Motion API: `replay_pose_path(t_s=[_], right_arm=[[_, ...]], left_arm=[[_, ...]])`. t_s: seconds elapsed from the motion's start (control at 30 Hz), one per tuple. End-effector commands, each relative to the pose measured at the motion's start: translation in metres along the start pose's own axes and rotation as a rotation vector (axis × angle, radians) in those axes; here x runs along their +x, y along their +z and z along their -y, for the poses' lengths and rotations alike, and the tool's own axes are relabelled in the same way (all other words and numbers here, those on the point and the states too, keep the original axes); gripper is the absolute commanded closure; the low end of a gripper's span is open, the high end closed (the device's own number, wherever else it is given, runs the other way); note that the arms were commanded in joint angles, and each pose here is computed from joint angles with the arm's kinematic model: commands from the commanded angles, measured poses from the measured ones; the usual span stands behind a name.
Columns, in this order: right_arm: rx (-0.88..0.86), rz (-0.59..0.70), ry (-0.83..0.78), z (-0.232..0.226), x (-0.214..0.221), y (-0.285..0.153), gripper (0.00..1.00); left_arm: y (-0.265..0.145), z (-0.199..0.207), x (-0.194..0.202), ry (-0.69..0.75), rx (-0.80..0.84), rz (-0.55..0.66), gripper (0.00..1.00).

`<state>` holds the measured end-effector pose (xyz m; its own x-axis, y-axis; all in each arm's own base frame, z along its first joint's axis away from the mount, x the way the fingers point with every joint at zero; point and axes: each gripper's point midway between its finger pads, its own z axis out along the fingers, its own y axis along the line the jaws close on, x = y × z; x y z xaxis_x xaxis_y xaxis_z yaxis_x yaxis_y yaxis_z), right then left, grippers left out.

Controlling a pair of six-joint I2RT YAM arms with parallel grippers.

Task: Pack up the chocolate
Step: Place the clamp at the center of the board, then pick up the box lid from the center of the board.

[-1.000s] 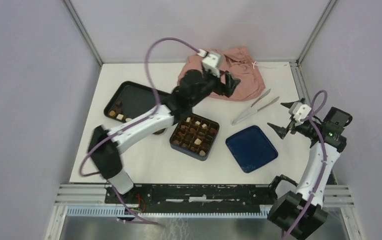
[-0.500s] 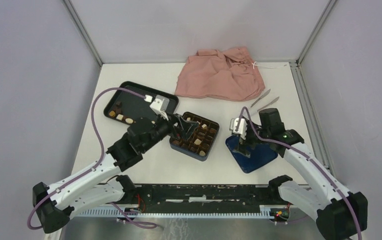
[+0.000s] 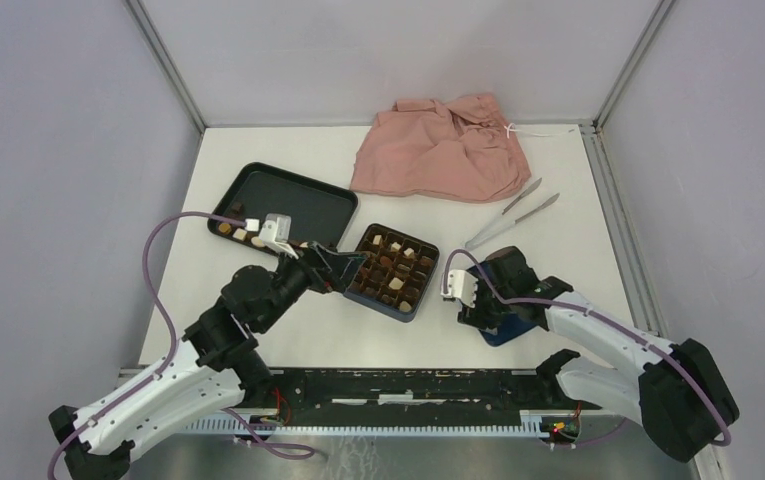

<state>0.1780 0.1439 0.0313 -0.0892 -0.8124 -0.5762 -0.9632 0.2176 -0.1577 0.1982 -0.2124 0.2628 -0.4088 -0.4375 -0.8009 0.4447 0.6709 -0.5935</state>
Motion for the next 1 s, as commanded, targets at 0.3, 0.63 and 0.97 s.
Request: replay_pose_path(t_s=[0.3,0.63,0.97], right_arm=[[-0.026,0.044,0.021,0.007,-0.027,0.014,0.44],[-0.110,0.056,0.106,0.001,-0.047,0.010,0.38],[0.067,-0.051,0.437,0.025,-0.034,0.014,0.43]], left_arm=[[-0.016,-0.032,-0.007,-0.046,-0.123,0.088,0.04],[-0.008,-0.058,0.018,0.029,-0.259,-0.024,0.11],[-0.017,-0.108,0.029,0.070,-0.557,-0.068,0.22]])
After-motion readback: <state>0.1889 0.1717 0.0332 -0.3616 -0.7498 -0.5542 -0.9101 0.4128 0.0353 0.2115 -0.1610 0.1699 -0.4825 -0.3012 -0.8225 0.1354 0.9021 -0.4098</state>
